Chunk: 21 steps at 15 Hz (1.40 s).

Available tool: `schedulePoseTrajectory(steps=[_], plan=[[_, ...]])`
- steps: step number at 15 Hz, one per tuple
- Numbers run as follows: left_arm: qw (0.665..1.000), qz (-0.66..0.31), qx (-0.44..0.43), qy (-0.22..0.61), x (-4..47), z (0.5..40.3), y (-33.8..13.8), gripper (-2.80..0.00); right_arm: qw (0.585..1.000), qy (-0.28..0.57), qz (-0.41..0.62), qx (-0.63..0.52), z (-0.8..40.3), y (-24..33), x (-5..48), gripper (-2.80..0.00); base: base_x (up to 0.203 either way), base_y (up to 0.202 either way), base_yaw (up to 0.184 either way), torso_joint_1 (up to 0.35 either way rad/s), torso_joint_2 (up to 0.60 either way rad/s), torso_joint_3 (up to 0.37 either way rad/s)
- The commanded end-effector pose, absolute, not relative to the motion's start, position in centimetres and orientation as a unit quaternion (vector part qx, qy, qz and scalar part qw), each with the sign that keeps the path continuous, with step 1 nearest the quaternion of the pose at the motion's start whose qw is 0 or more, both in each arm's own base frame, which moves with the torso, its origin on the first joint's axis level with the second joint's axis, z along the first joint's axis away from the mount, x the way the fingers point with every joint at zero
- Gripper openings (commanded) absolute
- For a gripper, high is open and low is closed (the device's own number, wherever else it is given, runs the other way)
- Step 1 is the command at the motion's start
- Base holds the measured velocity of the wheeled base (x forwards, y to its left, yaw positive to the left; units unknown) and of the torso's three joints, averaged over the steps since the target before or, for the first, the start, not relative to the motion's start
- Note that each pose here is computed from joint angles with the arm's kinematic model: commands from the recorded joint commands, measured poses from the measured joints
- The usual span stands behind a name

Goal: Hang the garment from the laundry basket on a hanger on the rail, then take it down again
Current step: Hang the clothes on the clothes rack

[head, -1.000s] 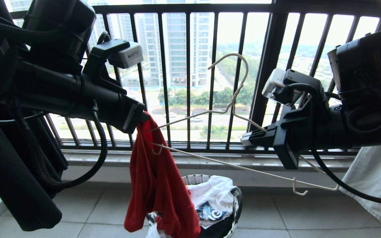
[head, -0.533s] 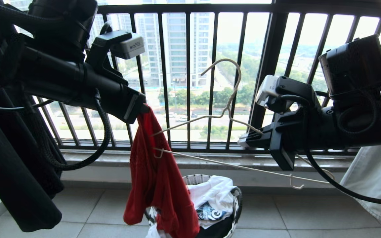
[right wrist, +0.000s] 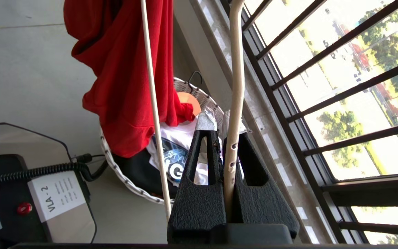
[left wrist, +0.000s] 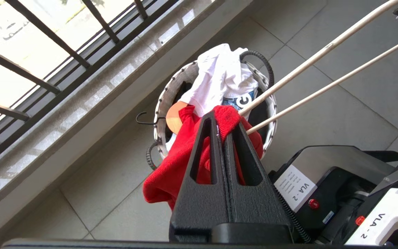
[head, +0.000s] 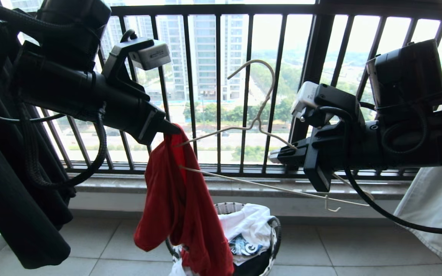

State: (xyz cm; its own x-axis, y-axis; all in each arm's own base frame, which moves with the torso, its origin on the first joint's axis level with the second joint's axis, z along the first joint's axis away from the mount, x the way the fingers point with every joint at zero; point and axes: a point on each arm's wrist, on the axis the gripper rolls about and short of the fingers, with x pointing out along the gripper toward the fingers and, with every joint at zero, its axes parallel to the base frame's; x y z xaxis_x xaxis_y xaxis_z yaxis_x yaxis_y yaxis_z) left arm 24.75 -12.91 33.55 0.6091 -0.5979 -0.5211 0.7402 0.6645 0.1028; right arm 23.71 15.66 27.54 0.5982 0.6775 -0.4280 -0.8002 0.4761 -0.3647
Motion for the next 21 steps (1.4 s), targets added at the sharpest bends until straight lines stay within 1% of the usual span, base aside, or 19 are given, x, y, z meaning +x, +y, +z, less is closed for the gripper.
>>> schedulePoseTrajectory(steps=[1,3,5,10,17,21], plan=[[0.884,-0.384,0.153,0.218,25.3,34.0,-13.0,-2.8,0.851,0.114,0.436,-0.271,27.3,15.7,23.7,-2.8,0.0,0.0,0.0,0.0,0.0,0.0],[0.882,-0.397,0.148,0.207,25.2,34.5,-13.1,-2.8,0.856,0.102,0.433,-0.265,27.1,16.1,24.3,-2.8,0.0,0.0,0.0,0.0,0.0,0.0],[0.874,-0.421,0.139,0.2,24.7,34.9,-13.0,-2.8,0.858,0.108,0.433,-0.255,26.9,16.1,24.4,-2.8,0.0,0.0,0.0,0.0,0.0,0.0],[0.877,-0.424,0.141,0.177,25.8,35.8,-13.7,-2.8,0.845,0.121,0.463,-0.24,26.0,16.6,23.8,-2.8,0.0,0.0,0.0,0.0,0.0,0.0],[0.869,-0.445,0.148,0.154,25.3,36.3,-15.1,-2.8,0.829,0.133,0.505,-0.2,25.9,18.9,22.5,-2.8,0.0,0.0,0.0,0.0,0.0,0.0],[0.868,-0.449,0.146,0.155,25.0,36.3,-15.0,-2.8,0.843,0.141,0.499,-0.144,27.1,19.3,22.7,-2.8,0.0,0.0,0.0,0.0,0.0,0.0]])
